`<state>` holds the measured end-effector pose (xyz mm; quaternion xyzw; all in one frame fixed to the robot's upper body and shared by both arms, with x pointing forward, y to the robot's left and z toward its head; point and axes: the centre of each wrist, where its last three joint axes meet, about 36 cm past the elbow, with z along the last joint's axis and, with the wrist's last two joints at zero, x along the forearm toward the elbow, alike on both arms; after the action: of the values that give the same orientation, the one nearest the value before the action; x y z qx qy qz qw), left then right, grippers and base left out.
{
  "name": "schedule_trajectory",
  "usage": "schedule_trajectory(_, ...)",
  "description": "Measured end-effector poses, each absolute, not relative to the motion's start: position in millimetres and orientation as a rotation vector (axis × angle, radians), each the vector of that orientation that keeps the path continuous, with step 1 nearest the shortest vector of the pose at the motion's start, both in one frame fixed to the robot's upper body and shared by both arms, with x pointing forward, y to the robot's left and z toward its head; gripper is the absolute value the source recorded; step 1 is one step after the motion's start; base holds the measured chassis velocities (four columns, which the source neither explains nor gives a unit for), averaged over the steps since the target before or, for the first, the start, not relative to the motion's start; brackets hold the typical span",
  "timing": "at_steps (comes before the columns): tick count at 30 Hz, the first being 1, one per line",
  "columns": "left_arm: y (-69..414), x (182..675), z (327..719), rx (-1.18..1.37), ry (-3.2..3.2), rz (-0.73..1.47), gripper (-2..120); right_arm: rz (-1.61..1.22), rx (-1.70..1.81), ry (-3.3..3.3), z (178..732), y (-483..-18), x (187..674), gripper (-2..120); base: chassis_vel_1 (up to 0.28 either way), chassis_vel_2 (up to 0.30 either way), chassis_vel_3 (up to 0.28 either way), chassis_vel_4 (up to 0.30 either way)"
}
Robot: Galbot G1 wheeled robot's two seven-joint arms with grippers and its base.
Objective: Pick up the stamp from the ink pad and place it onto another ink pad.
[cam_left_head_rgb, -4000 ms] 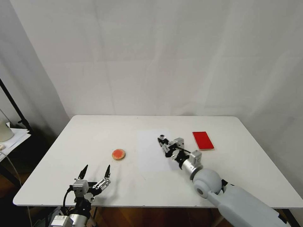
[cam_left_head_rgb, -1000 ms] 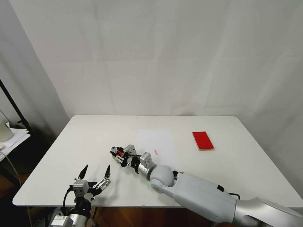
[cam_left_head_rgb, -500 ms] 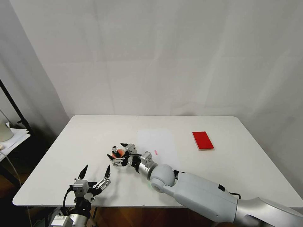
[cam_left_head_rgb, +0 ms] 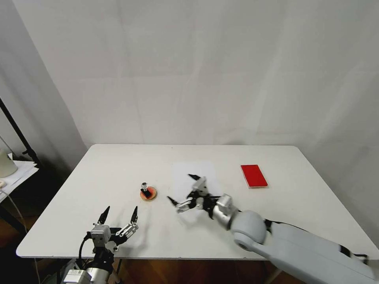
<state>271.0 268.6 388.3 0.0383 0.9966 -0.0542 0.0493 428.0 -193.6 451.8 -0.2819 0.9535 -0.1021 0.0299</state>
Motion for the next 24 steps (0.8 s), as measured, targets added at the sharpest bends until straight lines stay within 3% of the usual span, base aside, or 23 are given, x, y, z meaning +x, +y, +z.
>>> schedule_trajectory(3,268.6,271.1,388.3,0.117,3.036,-0.165,100,-0.243,-0.583,2.952,459.9,-212.1,402.1,111,0.0,0.0,0.0,0.0)
schedule_trajectory(5,268.6,271.2,388.4,0.117,3.036,-0.165,100,-0.194,-0.295,2.909,433.8,-239.2,341.2,103,0.0,0.0,0.0,0.0)
schedule_trajectory(12,268.6,271.1,388.3,0.117,3.036,-0.165,100,-0.294,-0.104,2.972,396.8,-248.7,267.2,100,0.0,0.0,0.0,0.0)
schedule_trajectory(24,268.6,271.1,388.3,0.117,3.036,-0.165,100,-0.238,0.002,3.032,387.3,-239.5,236.8,100,0.0,0.0,0.0,0.0)
